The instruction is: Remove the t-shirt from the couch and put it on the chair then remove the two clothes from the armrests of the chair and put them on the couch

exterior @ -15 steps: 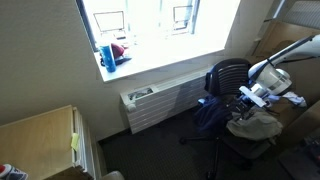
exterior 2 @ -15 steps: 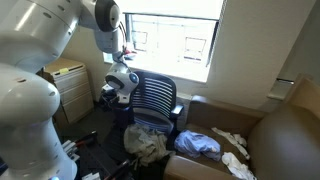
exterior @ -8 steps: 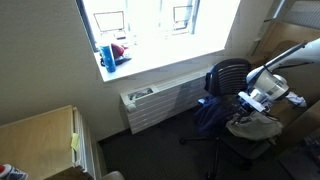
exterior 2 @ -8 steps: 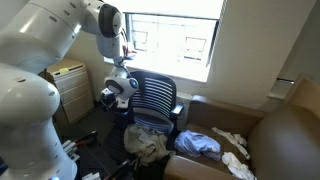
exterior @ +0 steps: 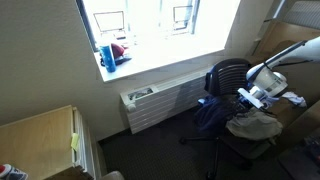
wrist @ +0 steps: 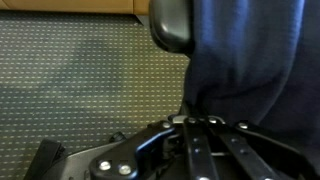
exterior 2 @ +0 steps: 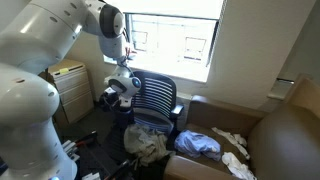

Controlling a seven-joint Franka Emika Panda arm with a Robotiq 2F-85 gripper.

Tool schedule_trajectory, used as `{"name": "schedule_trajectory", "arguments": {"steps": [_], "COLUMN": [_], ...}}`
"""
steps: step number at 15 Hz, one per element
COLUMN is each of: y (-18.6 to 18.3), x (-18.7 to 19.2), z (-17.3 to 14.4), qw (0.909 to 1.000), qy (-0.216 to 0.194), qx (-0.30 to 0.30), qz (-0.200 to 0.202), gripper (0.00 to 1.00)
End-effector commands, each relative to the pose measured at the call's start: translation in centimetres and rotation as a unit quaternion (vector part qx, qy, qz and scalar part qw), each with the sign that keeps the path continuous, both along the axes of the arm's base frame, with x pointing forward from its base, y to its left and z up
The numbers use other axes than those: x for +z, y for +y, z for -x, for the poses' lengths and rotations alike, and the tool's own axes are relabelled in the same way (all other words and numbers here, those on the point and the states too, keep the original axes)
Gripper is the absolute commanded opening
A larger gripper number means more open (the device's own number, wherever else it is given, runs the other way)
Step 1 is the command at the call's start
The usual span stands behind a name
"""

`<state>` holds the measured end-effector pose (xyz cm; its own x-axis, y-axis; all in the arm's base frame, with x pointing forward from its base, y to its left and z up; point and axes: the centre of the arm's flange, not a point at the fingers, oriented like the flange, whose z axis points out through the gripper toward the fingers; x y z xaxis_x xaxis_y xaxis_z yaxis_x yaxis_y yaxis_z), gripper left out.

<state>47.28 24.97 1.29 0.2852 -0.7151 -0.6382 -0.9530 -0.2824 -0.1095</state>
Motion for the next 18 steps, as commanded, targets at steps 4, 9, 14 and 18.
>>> {"name": "schedule_trajectory", "arguments": {"steps": [4,9,14,18], "y": [-3.0,-5.1,-7.4,-8.1], "x": [5.5,13.6,25.0,35.4], "z": [-3.3,-5.7,-5.2,-4.0], "qw": [0.9944,0.9713,0.927,0.8814], "qy": [-0.096,-0.217,-0.342,-0.443], "qx": [-0.033,-0.063,-0.103,-0.118], "qz": [0.029,0.075,0.113,0.114], "gripper": [0.0,0.0,0.0,0.0]}}
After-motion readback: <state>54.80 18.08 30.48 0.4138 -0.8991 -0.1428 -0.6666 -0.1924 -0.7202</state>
